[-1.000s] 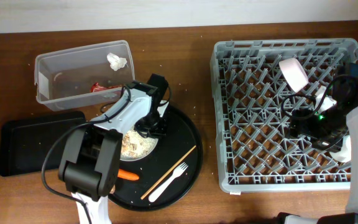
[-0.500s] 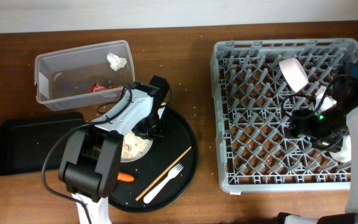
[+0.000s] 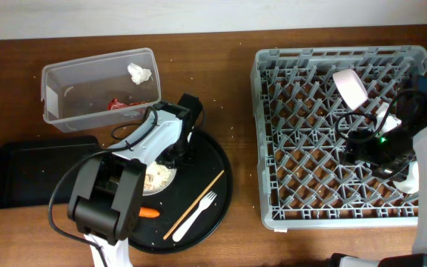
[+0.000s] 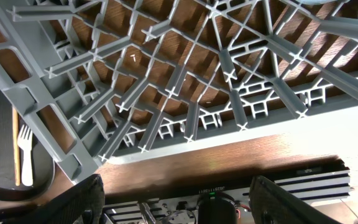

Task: Sort waste into correct bins and load items into the dishwasher rack
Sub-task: 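Lift the white plate with the left gripper and tip food onto the small black tray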

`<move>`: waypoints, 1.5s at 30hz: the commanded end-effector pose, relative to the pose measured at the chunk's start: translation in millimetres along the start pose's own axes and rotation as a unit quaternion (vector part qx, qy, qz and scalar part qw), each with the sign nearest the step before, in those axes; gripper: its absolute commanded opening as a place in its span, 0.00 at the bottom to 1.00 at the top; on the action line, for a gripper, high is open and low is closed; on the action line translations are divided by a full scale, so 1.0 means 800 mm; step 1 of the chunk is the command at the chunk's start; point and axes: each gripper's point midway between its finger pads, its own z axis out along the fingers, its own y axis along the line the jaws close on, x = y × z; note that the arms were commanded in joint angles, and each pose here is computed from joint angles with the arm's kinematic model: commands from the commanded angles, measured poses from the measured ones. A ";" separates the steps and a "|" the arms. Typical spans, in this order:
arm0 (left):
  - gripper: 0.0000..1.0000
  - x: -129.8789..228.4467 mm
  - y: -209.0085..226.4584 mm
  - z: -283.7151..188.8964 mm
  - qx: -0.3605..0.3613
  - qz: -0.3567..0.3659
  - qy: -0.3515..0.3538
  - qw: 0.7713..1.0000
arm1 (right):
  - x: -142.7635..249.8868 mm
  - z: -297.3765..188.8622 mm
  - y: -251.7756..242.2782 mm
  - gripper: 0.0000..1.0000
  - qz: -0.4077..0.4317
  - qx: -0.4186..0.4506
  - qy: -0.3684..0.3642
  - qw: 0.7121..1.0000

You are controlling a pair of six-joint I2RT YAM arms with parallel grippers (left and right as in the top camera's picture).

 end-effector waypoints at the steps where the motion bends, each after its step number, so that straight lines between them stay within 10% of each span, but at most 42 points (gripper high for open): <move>1: 0.00 0.023 0.030 0.033 -0.060 0.001 0.043 0.997 | 0.004 -0.003 0.002 0.78 -0.003 -0.005 -0.006 1.000; 25: 0.00 0.026 0.077 -0.091 -0.124 -0.059 -0.012 0.990 | 0.004 -0.003 0.000 0.78 -0.003 -0.001 -0.006 1.000; 45: 0.00 0.017 0.207 -0.133 0.089 -0.140 -0.104 0.981 | 0.005 -0.003 -0.001 0.78 -0.002 0.001 -0.005 1.000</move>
